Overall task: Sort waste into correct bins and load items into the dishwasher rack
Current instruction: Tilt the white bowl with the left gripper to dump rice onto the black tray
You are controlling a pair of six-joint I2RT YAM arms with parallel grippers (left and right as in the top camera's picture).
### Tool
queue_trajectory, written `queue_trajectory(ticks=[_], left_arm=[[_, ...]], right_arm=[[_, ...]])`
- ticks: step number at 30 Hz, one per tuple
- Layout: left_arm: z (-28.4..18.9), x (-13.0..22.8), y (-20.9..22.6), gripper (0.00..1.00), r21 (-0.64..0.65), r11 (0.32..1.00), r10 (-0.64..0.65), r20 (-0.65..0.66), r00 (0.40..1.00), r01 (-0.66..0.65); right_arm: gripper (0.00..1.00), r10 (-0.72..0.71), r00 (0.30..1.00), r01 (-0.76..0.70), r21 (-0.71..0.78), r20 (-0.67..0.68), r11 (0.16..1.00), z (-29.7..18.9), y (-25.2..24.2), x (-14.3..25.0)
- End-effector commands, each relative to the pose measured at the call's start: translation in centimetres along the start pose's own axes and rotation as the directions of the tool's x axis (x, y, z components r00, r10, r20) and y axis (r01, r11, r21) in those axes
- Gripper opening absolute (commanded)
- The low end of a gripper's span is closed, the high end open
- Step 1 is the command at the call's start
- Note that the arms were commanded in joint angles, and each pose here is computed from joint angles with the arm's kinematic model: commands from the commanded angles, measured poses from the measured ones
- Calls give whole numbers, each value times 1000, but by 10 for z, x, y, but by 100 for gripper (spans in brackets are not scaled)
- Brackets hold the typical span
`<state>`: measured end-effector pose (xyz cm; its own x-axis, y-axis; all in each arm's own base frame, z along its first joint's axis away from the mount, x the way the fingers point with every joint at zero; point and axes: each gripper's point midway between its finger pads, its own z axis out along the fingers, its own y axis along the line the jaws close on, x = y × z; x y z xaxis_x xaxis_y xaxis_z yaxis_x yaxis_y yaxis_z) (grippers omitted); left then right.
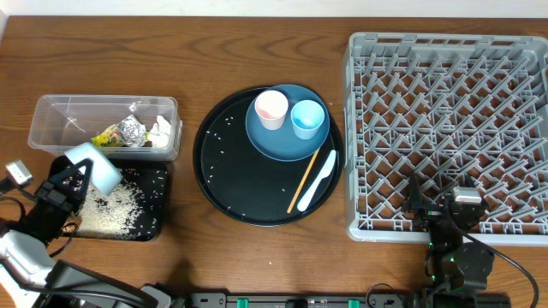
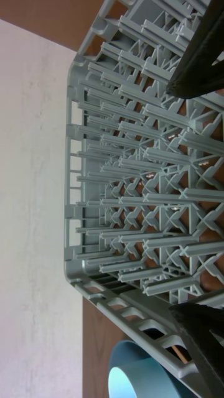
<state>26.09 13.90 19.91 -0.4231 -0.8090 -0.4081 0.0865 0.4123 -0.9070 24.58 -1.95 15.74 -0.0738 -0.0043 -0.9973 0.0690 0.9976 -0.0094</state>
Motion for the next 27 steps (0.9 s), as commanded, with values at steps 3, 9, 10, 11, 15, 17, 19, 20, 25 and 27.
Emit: queue_trajectory(ticks=[3,9,10,11,15,17,19,20,25,27], left_arm=[[-1,0,-6,6,50,999,-6,12,1000,5],[-1,-4,-1,6,53,991,-123,8,992,123],[-1,-5,0,6,45,995,-93,9,996,92],[-1,-5,9,6,0,997,-71,8,997,71],[0,-6,3,6,55,992,-112,7,994,112],[0,-5,22,6,-47,993,-105,7,994,105],[0,-4,35,6,-104,975,-197,13,980,197],[1,-5,24,6,-31,981,-190,6,982,190],[1,-7,12,6,56,991,-118,5,993,118],[1,-7,12,7,54,990,-129,4,992,128]], right_arm=[[99,-9,1000,9,-12,-4,1000,0,3,1],[99,-9,1000,9,-12,-4,1000,0,3,1],[99,-9,1000,9,-12,-4,1000,0,3,1],[99,-9,1000,9,-12,-4,1000,0,3,1],[99,-9,1000,9,-12,-4,1000,0,3,1],[99,-9,1000,9,-12,-4,1000,0,3,1],[99,-9,1000,9,-12,-4,1000,0,3,1],[99,-9,1000,9,-12,-4,1000,0,3,1],[99,-9,1000,9,-12,-4,1000,0,3,1],[99,-9,1000,9,-12,-4,1000,0,3,1]])
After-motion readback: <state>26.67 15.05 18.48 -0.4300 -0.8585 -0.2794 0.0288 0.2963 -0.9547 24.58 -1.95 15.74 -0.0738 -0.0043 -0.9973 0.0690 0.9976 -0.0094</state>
